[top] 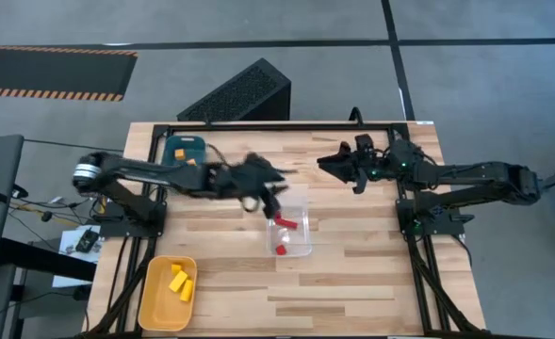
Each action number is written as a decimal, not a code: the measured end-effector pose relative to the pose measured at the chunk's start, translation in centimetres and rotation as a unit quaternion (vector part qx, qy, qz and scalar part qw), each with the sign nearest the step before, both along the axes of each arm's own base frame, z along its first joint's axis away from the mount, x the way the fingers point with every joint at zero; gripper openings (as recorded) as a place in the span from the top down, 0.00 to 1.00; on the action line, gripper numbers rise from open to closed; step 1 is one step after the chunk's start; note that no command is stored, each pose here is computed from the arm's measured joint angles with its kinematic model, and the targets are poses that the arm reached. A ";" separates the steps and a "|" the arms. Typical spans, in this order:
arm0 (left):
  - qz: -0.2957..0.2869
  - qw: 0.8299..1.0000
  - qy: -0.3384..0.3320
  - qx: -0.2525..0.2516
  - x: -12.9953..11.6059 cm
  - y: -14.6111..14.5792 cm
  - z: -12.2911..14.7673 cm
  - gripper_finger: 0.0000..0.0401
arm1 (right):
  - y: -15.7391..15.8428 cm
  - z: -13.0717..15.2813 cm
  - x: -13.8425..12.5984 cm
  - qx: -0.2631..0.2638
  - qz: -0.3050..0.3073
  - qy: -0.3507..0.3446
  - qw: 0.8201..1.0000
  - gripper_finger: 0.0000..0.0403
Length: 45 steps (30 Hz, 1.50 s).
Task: Sort & place blocks by color
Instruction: Return to Home Position
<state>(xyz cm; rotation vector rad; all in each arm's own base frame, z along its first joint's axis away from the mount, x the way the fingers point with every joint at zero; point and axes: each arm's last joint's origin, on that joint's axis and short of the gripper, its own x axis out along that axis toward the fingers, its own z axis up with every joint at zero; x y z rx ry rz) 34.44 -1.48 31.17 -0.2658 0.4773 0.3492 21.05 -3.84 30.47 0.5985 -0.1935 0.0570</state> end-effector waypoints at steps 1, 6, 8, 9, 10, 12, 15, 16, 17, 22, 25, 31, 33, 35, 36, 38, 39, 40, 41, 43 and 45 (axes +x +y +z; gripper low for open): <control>-0.004 1.000 -0.011 0.013 -0.8 0.4 0.8 0.76 | 0.1 0.3 -0.1 -0.008 0.001 -0.016 1.000 0.67; -0.060 0.994 -0.081 0.046 -4.1 2.4 4.3 0.91 | 1.4 0.7 0.1 -0.123 0.015 -0.040 0.991 0.75; -0.081 0.988 -0.125 0.051 -5.2 3.2 5.5 0.95 | 2.4 0.9 0.0 -0.190 0.037 -0.066 0.979 0.78; -0.090 0.984 -0.149 0.049 -5.7 3.5 6.0 0.97 | 3.1 1.2 0.0 -0.230 0.042 -0.090 0.968 0.80; -0.099 0.980 -0.167 0.048 -6.1 3.7 6.4 0.99 | 3.6 1.6 -0.2 -0.272 0.041 -0.115 0.954 0.81; -0.116 0.970 -0.205 0.053 -7.0 4.0 7.1 0.99 | 4.6 1.8 -0.3 -0.347 0.031 -0.141 0.927 0.84; -0.133 0.961 -0.226 0.092 -8.3 4.0 7.7 0.99 | 4.6 1.6 -0.1 -0.371 -0.016 -0.117 0.921 0.89; -0.134 0.959 -0.227 0.107 -8.8 4.1 7.9 0.99 | 4.4 1.6 -0.1 -0.365 -0.038 -0.107 0.924 0.90; -0.132 0.957 -0.229 0.121 -9.3 4.3 8.2 0.99 | 4.2 1.6 -0.1 -0.353 -0.058 -0.098 0.928 0.92; -0.116 0.956 -0.229 0.140 -12.3 5.4 7.3 1.00 | 3.1 1.3 -0.8 -0.365 -0.078 -0.048 0.927 0.99; -0.119 0.958 -0.231 0.118 -13.9 5.8 5.1 1.00 | 2.9 0.5 -1.8 -0.425 -0.058 0.018 0.903 0.97; -0.125 0.952 -0.264 0.091 -15.8 5.5 0.3 1.00 | 2.6 0.6 -4.0 -0.411 -0.029 0.046 0.910 0.98; -0.113 0.961 -0.223 0.118 -16.2 5.6 -1.6 1.00 | 2.7 1.0 -5.0 -0.413 -0.031 0.036 0.909 0.99; -0.088 0.973 -0.161 0.142 -16.6 5.9 -3.2 1.00 | 2.7 1.3 -6.1 -0.415 -0.034 0.033 0.909 0.99; -0.077 0.978 -0.137 0.141 -16.9 5.9 -3.7 1.00 | 2.7 1.3 -6.8 -0.418 -0.036 0.037 0.907 0.98; -0.076 0.980 -0.119 0.143 -17.5 5.8 -4.3 1.00 | 2.8 1.4 -8.1 -0.428 -0.040 0.045 0.902 0.98; -0.083 0.978 -0.117 0.151 -17.7 5.7 -4.6 1.00 | 2.9 1.3 -8.7 -0.431 -0.039 0.050 0.900 0.98; -0.097 0.975 -0.119 0.160 -18.0 5.6 -4.8 1.00 | 2.9 1.2 -9.2 -0.432 -0.040 0.050 0.900 0.98; -0.105 0.972 -0.123 0.168 -18.3 5.4 -4.9 1.00 | 2.9 1.1 -9.7 -0.432 -0.042 0.045 0.900 0.98; -0.107 0.964 -0.161 0.184 -18.8 5.3 -4.7 1.00 | 2.9 0.6 -10.3 -0.437 -0.054 0.037 0.897 0.99; -0.103 0.958 -0.184 0.192 -19.5 5.1 -5.2 1.00 | 2.7 -0.2 -10.6 -0.435 -0.067 0.034 0.897 0.99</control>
